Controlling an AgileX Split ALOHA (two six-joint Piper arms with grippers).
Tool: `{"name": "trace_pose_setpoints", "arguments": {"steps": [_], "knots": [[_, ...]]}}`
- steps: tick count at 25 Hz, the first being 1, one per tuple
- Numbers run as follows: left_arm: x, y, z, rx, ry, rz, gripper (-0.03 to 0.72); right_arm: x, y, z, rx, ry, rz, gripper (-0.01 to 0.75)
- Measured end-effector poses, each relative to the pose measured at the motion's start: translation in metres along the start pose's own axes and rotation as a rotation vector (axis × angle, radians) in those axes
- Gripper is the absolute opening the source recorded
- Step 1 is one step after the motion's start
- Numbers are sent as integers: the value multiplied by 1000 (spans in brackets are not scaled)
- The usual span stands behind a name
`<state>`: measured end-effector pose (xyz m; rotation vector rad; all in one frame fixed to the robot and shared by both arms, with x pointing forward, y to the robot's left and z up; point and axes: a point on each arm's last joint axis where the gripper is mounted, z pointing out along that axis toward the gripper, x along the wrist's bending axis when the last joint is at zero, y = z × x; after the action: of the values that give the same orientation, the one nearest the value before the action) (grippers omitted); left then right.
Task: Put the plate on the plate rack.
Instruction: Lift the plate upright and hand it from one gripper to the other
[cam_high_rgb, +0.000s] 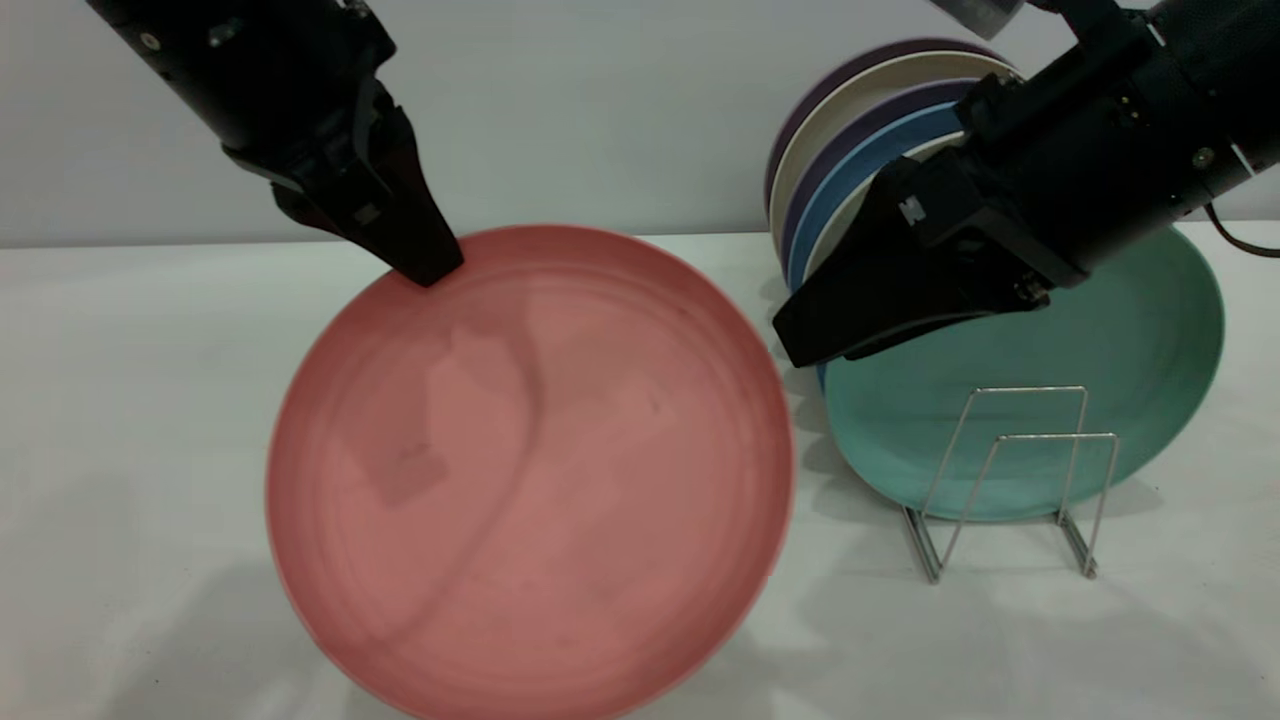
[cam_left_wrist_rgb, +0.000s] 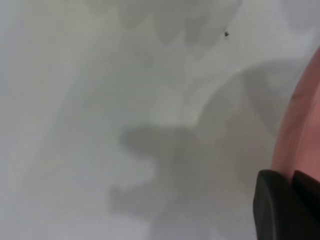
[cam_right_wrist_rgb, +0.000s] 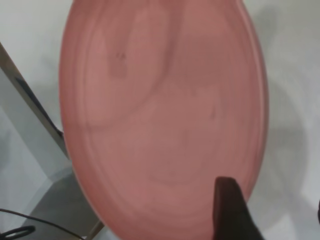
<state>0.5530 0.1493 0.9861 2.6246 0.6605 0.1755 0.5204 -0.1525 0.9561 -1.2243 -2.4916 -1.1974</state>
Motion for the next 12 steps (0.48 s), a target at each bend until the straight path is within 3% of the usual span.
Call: {"name": "trace_pose_setpoints", "arguments": {"steps": [12], "knots": [[-2,2,0,-21,-17,-26,12,-2,1,1,-9,-13,-22,431]]}}
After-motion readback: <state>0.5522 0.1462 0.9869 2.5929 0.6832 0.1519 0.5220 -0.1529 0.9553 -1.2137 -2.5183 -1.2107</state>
